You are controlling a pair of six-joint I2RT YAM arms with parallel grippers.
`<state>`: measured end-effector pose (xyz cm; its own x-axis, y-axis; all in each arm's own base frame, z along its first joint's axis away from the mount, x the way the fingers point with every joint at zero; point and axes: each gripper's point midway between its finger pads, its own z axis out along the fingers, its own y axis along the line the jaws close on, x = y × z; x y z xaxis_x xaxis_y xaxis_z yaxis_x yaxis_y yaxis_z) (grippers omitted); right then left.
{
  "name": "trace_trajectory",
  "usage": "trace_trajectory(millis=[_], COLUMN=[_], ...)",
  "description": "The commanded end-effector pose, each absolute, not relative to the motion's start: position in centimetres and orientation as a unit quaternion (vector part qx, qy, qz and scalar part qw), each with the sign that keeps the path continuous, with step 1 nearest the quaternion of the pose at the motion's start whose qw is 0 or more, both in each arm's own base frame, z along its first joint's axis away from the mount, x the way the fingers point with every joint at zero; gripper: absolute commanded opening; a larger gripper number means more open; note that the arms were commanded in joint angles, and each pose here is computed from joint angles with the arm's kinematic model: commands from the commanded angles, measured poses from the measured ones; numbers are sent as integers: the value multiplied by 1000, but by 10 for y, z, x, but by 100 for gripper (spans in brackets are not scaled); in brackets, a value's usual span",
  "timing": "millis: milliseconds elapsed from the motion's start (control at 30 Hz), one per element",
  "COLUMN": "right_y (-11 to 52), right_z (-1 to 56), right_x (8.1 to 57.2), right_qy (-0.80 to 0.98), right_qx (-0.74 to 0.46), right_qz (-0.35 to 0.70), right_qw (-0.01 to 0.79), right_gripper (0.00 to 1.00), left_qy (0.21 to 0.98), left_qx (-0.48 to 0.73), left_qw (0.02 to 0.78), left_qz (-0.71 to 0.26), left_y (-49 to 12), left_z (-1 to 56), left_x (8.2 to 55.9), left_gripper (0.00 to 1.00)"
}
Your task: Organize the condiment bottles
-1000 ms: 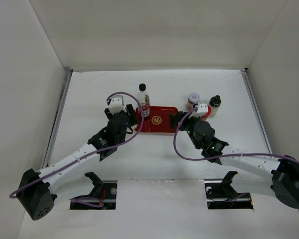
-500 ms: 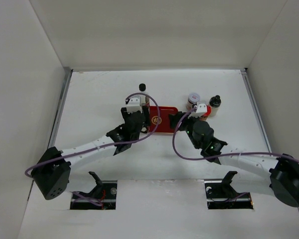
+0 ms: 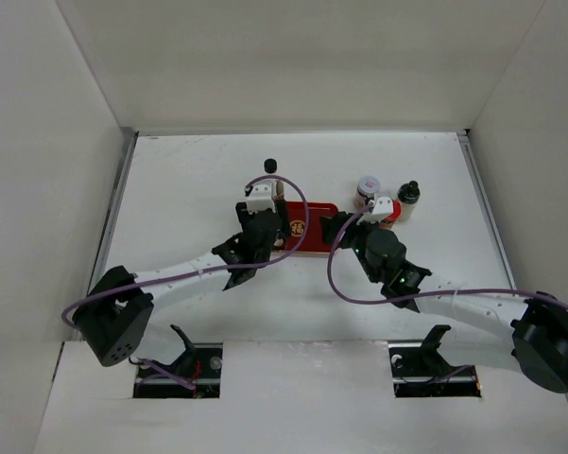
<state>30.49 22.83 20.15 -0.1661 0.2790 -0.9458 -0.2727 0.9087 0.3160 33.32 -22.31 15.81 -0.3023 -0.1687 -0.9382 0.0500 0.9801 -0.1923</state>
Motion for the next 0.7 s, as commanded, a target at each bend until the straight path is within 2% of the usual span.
trace_trajectory(millis=[0, 133, 267, 400, 667], right_y=[232, 233, 234, 234, 232], right_z=[222, 222, 221, 220, 223], right_x=[304, 305, 306, 306, 304], right_qy=[710, 711, 713, 715, 710], right_qx=[9, 8, 7, 5, 9], right_qz=[239, 238, 236, 234, 239], right_qw=[662, 662, 661, 659, 663], right_gripper=[83, 83, 83, 84, 84], left_qy=[757, 759, 761, 761, 753], left_qx=[-74, -74, -74, -77, -82], left_qw=[634, 633, 631, 632, 638], left_qz=[-139, -133, -130, -124, -139], left_y=[-231, -227, -223, -215, -209], left_z=[201, 194, 192, 192, 203], left_x=[350, 351, 349, 346, 339], left_gripper=[30, 33, 55, 70, 75])
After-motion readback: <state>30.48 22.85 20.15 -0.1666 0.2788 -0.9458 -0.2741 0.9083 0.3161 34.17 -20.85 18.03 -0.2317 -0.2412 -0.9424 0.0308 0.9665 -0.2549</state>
